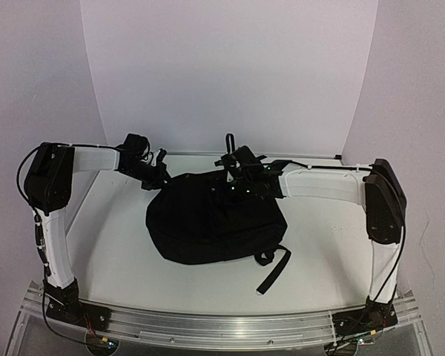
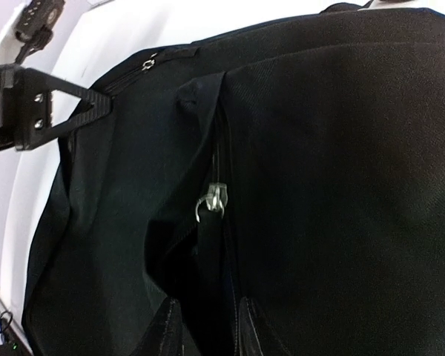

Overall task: Pack the student bag
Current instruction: Zip the student bag at the center of the board.

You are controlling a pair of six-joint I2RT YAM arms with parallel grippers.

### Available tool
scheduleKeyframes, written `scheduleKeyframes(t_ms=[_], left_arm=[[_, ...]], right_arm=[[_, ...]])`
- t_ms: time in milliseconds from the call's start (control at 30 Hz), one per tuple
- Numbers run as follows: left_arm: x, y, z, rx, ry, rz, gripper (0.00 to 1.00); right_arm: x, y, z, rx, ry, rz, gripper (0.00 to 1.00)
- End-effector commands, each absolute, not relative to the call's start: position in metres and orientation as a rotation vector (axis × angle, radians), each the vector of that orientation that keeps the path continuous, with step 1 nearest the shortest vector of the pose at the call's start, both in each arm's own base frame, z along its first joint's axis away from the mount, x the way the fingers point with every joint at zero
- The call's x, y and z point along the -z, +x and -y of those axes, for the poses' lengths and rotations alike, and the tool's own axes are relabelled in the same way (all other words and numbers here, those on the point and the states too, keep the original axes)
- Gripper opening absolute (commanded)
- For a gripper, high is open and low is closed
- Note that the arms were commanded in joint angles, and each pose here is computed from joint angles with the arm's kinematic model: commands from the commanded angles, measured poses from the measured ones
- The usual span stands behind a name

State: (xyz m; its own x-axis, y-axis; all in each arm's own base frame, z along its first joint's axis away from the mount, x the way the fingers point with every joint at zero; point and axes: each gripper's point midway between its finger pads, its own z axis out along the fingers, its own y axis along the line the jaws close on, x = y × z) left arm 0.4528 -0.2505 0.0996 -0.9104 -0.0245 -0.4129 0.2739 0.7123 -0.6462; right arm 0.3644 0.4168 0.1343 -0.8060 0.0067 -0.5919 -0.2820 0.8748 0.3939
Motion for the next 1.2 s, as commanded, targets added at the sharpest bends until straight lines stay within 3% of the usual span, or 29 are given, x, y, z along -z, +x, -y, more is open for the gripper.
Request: scheduleKeyframes(t_ms=[0,667,733,833,1167], left_arm=[[-0.134,0.451,0.254,1.067,0.259,-2.432,0.00],[-0.136,0.452,0.253,1.060,0.259,-2.430,0.00],[-0.136,0.453,0.253,1.058,0.250,-2.432,0.00],[-0.135,0.454,0.251,1.046,0.223,-2.437,0.00],[-0.127,0.469,0.228,0.922,0.043,-2.464,0.00]], right_arm=[[-0.140,0.385,-0.420,-0.567,-0.171,-2.391,0.25],[-0.089,0.399,-0.414,-0.370,-0.143,-2.459,0.25],[-0.089,0.398,-0.419,-0.381,-0.168,-2.456,0.22],[-0.094,0.398,-0.426,-0.388,-0.190,-2.441,0.01],[-0.130,0.363,-0.402,-0.447,-0.187,-2.458,0.00]])
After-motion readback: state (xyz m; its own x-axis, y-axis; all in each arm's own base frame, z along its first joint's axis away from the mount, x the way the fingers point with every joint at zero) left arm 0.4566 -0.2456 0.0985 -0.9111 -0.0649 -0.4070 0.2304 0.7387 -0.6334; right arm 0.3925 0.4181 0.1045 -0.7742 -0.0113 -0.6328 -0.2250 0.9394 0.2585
